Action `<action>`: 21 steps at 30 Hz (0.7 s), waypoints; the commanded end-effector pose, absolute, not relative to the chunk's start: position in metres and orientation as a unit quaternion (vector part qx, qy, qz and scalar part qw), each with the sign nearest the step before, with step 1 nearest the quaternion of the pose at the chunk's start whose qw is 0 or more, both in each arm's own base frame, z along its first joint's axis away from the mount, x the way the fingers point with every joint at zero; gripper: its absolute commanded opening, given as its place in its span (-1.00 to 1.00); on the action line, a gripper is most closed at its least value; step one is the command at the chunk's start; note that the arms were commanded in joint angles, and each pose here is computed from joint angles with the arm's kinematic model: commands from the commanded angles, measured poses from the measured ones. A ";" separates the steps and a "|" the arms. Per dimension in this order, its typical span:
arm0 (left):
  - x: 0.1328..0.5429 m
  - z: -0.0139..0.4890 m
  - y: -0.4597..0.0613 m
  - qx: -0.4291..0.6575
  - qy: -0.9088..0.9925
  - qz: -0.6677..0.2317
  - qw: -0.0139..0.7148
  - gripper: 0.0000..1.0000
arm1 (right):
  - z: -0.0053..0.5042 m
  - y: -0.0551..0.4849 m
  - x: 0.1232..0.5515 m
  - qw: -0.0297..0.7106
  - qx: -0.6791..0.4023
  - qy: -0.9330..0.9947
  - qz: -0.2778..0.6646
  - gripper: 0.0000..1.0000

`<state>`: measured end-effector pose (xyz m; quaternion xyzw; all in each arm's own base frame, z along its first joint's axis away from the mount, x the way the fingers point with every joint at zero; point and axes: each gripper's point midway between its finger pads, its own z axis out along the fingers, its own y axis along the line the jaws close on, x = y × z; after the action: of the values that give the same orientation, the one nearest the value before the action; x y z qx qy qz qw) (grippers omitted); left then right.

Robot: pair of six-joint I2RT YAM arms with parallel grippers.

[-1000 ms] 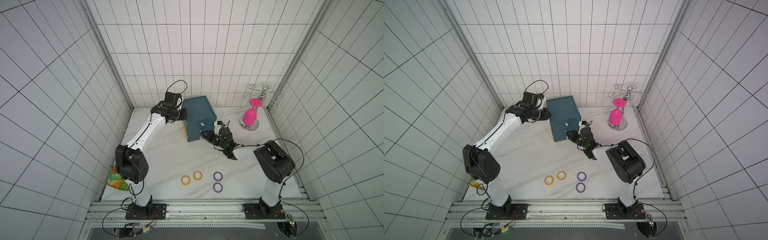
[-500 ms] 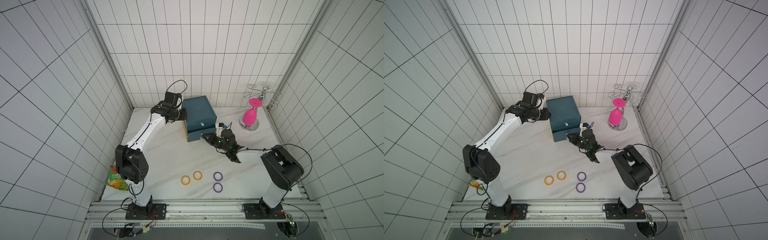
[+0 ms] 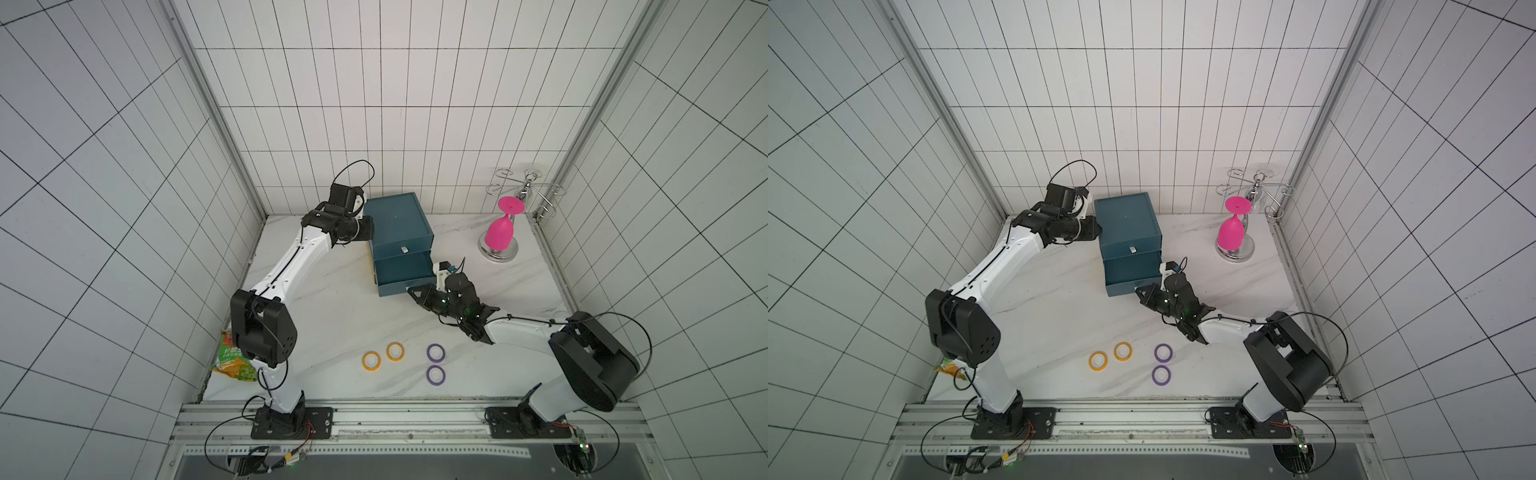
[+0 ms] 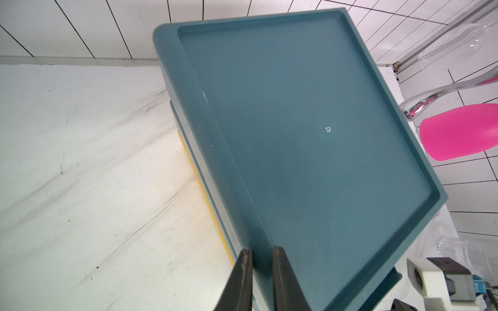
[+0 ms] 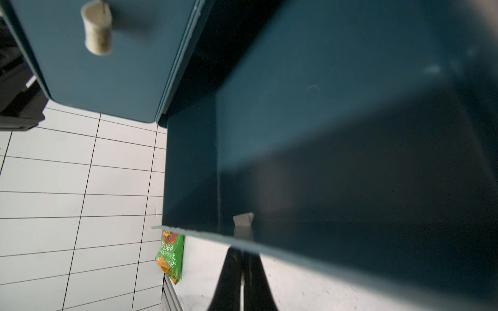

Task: Place the transparent tape into the drawer according to color
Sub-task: Open the drawer in the storage box.

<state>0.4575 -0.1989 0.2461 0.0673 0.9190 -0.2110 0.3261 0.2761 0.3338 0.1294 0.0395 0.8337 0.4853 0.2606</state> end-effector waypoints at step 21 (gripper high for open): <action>0.429 0.258 -0.203 0.069 0.920 -0.227 0.312 0.20 | 0.136 0.285 0.216 0.233 -0.091 0.902 0.351 0.54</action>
<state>0.4408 -0.2075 0.2368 0.0731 0.9278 -0.2139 0.2966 0.2294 0.2984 0.1416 -0.0486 0.8799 0.3993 0.2529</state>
